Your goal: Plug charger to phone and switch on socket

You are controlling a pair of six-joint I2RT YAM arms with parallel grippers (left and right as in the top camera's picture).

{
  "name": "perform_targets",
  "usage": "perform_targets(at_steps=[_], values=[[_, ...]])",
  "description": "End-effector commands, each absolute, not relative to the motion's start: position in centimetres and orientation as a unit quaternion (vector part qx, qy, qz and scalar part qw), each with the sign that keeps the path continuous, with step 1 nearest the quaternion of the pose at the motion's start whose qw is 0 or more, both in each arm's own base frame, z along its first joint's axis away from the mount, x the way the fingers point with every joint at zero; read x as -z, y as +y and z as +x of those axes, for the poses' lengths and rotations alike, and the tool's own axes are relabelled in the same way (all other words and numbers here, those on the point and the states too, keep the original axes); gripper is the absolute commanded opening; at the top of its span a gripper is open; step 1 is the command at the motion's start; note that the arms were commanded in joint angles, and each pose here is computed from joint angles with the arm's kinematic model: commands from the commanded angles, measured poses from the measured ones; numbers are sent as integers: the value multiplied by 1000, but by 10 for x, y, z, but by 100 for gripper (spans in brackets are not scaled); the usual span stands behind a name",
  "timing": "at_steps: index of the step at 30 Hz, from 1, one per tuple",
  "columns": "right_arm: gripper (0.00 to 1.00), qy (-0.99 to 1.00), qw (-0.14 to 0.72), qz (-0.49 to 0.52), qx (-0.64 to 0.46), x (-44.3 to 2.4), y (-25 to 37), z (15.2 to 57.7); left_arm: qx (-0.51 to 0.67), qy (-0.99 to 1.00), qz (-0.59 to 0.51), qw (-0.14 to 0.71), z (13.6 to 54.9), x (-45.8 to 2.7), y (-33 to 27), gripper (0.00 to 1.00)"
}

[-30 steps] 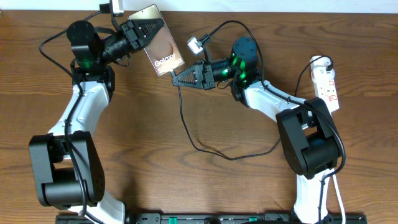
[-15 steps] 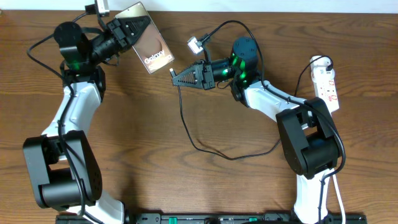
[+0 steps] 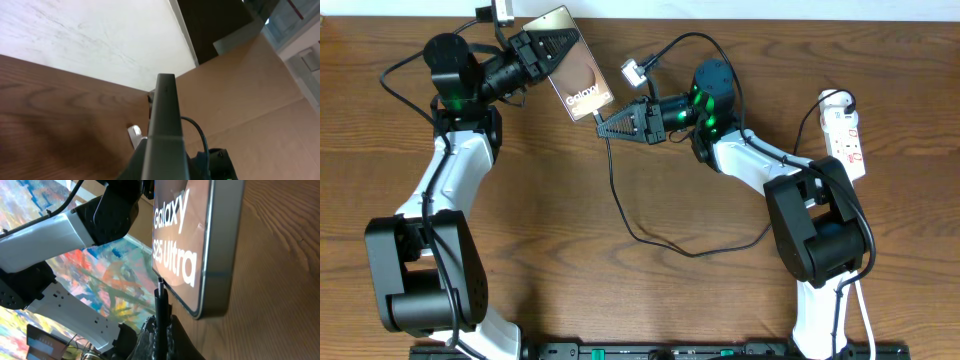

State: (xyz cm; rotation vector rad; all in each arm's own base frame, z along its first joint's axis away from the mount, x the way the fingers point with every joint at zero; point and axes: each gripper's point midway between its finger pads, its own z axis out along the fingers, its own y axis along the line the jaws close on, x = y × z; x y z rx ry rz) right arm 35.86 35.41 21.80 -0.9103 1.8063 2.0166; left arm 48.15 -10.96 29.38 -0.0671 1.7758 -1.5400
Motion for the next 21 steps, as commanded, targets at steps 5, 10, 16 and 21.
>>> perform_targets(at_steps=[5, 10, 16, 21], values=[[1, 624, 149, -318, -698, -220, 353, 361, 598, 691, -43, 404, 489, -301, -99, 7], [1, 624, 149, -318, -698, -220, 353, 361, 602, 690, -48, 399, 489, -301, -100, 7], [1, 624, 149, -318, -698, -220, 353, 361, 612, 692, -42, 382, 484, -301, -104, 8], [1, 624, 149, -318, -698, -220, 353, 361, 614, 692, -37, 377, 482, -301, -105, 7]])
